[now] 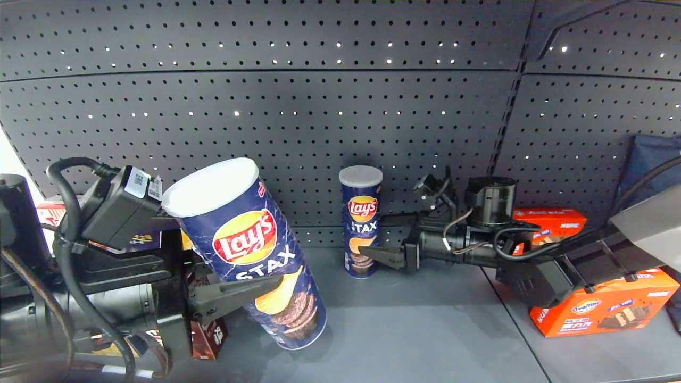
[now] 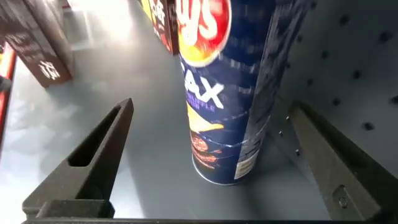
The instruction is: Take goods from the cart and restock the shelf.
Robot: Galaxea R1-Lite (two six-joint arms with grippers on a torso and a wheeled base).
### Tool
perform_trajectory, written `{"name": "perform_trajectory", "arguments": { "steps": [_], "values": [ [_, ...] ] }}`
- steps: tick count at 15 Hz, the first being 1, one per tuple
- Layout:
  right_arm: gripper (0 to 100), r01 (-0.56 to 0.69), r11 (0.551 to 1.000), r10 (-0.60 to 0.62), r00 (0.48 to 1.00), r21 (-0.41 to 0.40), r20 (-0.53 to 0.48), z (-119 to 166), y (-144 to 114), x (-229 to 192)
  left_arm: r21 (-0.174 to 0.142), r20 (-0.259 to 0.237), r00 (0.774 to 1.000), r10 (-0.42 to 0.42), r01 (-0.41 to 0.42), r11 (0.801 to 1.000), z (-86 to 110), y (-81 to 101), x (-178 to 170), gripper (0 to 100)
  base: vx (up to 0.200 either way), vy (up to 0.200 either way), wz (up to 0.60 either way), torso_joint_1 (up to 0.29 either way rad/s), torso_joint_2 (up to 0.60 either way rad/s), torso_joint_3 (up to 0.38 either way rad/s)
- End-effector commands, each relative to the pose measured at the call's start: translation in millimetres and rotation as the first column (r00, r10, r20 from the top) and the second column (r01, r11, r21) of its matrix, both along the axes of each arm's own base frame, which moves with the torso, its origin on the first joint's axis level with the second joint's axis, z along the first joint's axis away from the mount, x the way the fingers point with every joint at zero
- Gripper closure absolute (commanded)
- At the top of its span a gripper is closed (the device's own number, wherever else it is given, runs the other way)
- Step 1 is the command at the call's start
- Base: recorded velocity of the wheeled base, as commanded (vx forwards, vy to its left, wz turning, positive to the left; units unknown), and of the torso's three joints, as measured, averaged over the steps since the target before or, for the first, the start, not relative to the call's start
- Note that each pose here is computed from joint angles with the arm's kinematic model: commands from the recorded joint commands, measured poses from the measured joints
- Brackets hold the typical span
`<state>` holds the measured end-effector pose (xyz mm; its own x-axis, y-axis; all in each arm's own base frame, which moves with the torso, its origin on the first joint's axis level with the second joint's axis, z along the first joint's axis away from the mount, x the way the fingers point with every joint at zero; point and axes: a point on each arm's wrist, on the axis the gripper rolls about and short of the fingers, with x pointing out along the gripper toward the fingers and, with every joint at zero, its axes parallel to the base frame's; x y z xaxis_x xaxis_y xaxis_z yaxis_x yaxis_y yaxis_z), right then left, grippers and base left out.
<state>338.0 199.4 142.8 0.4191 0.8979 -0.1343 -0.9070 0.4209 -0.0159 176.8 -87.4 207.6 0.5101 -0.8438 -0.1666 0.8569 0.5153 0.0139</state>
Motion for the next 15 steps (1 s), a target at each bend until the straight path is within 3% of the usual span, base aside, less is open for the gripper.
{"name": "perform_trajectory", "arguments": {
  "steps": [1,11,12,15],
  "values": [
    [0,-0.005,1.0,0.005,1.0,-0.012,-0.022,-13,5,7,0.001,-0.003,1.0,0.0,0.0,1.0,-0.7,-0.1,0,100,0.0,0.0,0.0,0.0,0.0,0.0],
    [0,-0.034,0.999,0.033,0.999,-0.013,-0.029,-34,27,27,0.007,-0.017,1.0,0.003,-0.003,1.0,-5.2,1.0,-1,100,0.0,0.0,0.0,0.0,0.0,0.0],
    [100,-0.044,0.999,0.044,0.999,-0.01,-0.031,-34,28,28,0.01,-0.024,1.0,0.003,-0.003,1.0,-7.4,1.4,-2,100,0.0,0.0,0.0,0.0,0.0,0.0],
    [100,-0.044,0.999,0.044,0.998,-0.013,-0.034,-35,28,26,0.012,-0.028,1.0,0.004,-0.004,1.0,-8.8,2.0,-3,100,0.0,0.0,0.0,0.0,0.0,0.0]
  ]
}}
